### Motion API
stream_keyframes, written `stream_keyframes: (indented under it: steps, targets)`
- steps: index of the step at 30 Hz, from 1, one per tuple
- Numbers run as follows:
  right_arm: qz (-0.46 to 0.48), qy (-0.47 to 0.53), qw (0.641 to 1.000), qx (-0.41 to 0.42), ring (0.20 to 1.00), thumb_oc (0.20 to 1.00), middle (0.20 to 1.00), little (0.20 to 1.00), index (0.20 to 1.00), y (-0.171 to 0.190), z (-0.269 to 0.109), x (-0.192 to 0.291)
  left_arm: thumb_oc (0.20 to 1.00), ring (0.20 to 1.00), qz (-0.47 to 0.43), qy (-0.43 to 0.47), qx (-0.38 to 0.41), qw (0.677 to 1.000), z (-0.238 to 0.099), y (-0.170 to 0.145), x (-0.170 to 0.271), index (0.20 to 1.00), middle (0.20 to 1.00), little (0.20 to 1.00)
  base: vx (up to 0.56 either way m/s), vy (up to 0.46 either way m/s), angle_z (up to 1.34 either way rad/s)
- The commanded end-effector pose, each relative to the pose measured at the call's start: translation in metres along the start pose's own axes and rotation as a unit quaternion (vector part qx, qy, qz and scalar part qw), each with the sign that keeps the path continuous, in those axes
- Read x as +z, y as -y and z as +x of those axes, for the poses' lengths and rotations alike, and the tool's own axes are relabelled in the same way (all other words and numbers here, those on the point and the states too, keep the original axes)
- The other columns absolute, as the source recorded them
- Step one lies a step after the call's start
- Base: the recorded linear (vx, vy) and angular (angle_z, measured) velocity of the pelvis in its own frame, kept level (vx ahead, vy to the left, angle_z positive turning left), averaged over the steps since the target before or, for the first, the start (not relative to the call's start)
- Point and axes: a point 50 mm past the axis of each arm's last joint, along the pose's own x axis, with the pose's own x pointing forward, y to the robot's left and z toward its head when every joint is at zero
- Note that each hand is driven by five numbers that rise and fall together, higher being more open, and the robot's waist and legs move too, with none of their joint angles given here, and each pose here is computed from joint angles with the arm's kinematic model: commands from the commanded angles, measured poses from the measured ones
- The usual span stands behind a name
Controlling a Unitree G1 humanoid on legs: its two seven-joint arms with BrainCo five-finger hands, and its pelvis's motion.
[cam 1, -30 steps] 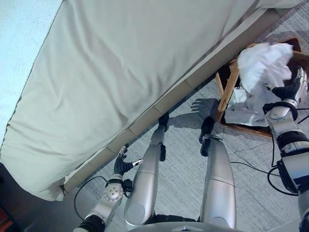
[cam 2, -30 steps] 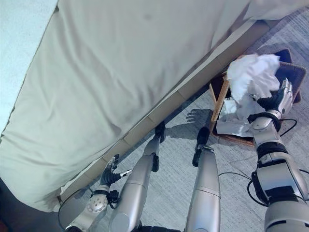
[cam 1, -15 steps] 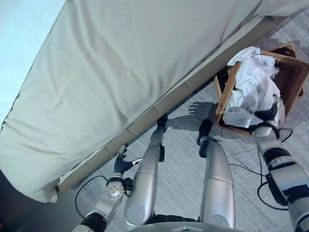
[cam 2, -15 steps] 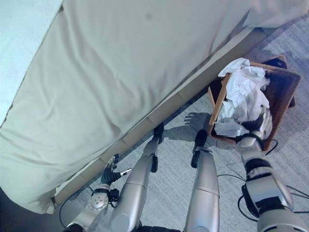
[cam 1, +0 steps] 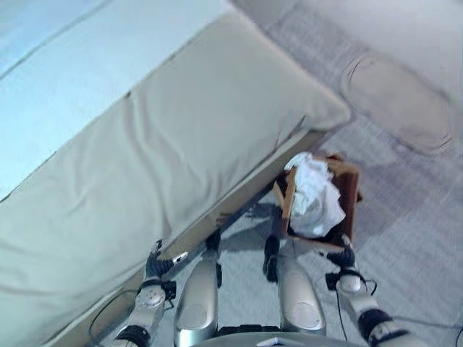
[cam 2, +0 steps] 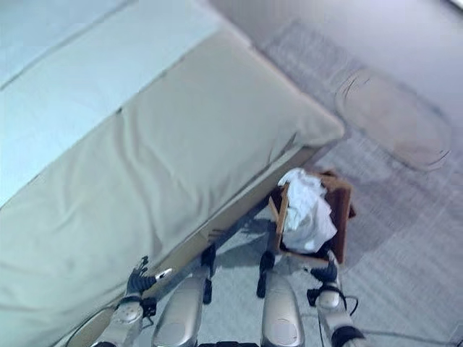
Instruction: Pick up clothes into the bucket
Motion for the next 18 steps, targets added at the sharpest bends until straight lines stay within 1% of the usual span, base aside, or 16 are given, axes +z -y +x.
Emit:
stream_keyframes:
  steps: [1, 4, 5, 9, 12, 18]
  targets:
    - [-0.036, 0.014, 0.999, 0.032, 1.000, 1.000, 1.000, 1.000, 1.000, 0.007, 0.000, -0.003, 1.000, 1.000, 0.011, -0.018, -0.026, 0.999, -0.004, -0.008, -0.012, 1.000, 1.000, 1.000, 0.09, 0.054, -0.13]
    - [-0.042, -0.003, 0.998, 0.055, 1.000, 1.000, 1.000, 1.000, 1.000, 0.004, -0.005, -0.014, 1.000, 1.000, 0.026, -0.030, -0.046, 0.998, -0.006, -0.007, -0.018, 1.000, 1.000, 1.000, 0.06, 0.052, -0.09]
    - [-0.052, -0.030, 0.995, 0.076, 1.000, 1.000, 1.000, 1.000, 1.000, 0.001, -0.010, -0.028, 1.000, 1.000, 0.042, -0.053, -0.060, 0.996, -0.009, -0.006, -0.028, 1.000, 1.000, 1.000, 0.07, 0.024, -0.09]
    - [-0.048, -0.067, 0.992, 0.096, 1.000, 1.000, 1.000, 1.000, 1.000, -0.005, -0.018, -0.045, 1.000, 1.000, 0.037, -0.081, -0.073, 0.993, -0.014, -0.003, -0.040, 1.000, 1.000, 1.000, 0.10, 0.023, -0.03]
    - [-0.042, -0.112, 0.986, 0.114, 1.000, 1.000, 1.000, 1.000, 1.000, -0.009, -0.027, -0.064, 1.000, 1.000, 0.026, -0.127, -0.086, 0.988, -0.025, 0.001, -0.061, 1.000, 1.000, 1.000, 0.07, 0.018, -0.01]
    - [-0.048, -0.128, 0.981, 0.141, 1.000, 1.000, 1.000, 1.000, 1.000, -0.017, -0.033, -0.072, 1.000, 1.000, 0.049, -0.181, -0.114, 0.976, -0.041, 0.006, -0.086, 1.000, 1.000, 1.000, 0.05, -0.001, -0.02]
